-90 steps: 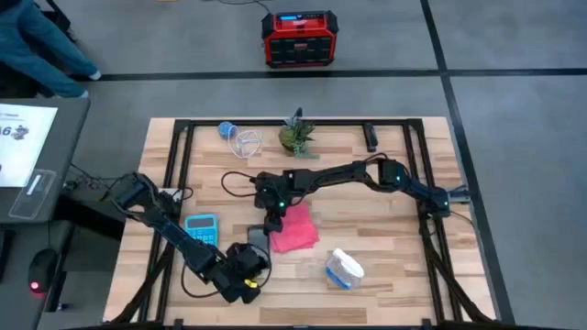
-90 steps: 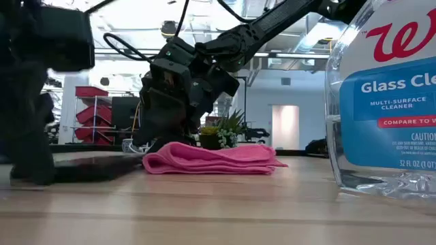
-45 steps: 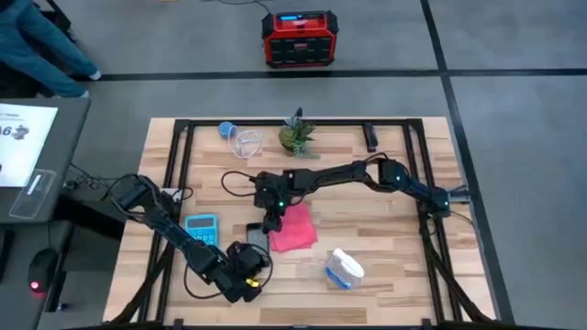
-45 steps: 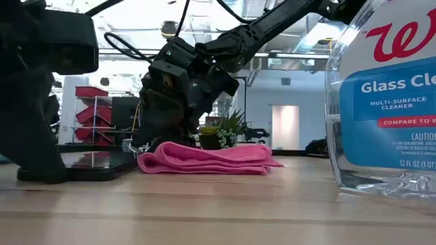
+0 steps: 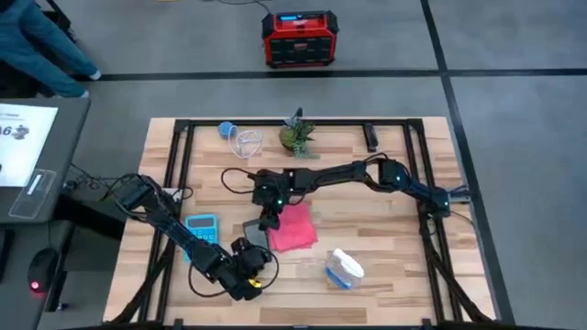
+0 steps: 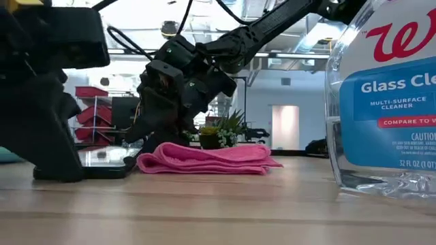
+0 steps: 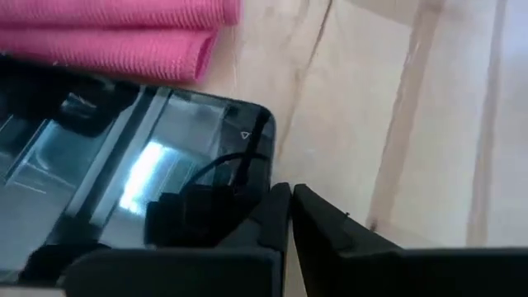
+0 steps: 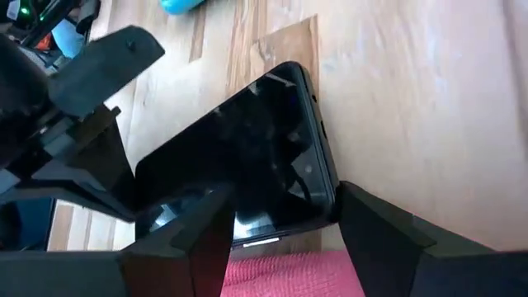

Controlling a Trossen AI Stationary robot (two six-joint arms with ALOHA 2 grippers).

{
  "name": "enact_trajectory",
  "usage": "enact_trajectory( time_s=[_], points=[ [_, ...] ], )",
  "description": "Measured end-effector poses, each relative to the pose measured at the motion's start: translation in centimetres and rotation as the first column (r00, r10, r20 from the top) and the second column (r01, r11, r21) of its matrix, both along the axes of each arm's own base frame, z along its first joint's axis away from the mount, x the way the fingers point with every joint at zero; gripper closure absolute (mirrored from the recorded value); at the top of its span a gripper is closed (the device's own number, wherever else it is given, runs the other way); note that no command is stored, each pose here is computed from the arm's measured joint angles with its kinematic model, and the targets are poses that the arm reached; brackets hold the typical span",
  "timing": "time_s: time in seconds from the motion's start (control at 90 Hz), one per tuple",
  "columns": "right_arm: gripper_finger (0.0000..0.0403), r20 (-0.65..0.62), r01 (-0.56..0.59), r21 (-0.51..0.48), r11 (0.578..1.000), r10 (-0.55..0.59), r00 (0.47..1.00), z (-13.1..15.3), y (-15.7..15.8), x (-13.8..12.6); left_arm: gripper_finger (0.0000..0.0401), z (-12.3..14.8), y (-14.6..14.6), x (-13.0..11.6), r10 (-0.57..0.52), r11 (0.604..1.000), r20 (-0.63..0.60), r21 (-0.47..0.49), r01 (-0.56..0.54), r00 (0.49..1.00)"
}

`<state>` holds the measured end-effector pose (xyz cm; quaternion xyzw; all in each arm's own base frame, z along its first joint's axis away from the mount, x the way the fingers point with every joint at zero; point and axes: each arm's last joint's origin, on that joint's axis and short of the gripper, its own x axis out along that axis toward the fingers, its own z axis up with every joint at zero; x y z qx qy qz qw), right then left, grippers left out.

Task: Apply microfiber cloth
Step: Spray the front of the cellphone using the spray bottle

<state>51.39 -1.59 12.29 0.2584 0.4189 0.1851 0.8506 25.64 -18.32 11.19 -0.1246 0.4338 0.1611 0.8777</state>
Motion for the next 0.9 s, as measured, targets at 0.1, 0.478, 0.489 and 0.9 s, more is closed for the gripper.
enact_trajectory(
  time_s=[0.1, 0.478, 0.489, 0.9],
  points=[
    [0.0207, -0.001, 0.018, -0.022, 1.0, -0.018, 1.0, 0.0, -0.1, 0.0, 0.0401, 0.0, 0.3, 0.1, 0.003, 1.0, -0.002, 0.03, -0.003, 1.0],
    [0.029, 0.011, 0.044, -0.052, 0.998, -0.043, 0.999, 0.0, -0.3, 0.1, 0.0401, -0.1, 0.5, 0.0, 0.009, 0.998, 0.008, 0.07, -0.01, 1.0],
    [0.0294, 0.013, 0.043, -0.05, 0.998, -0.043, 0.999, 0.1, -0.3, 0.1, 0.0401, -0.1, 0.5, 0.0, 0.009, 0.998, 0.009, 0.07, -0.01, 1.0],
    [0.0399, -0.035, 0.033, -0.02, 0.999, -0.033, 0.999, -0.3, -1.4, -0.3, 0.0401, 0.3, 0.3, 0.1, 0.032, 0.995, 0.037, 0.095, -0.035, 0.999]
  ],
)
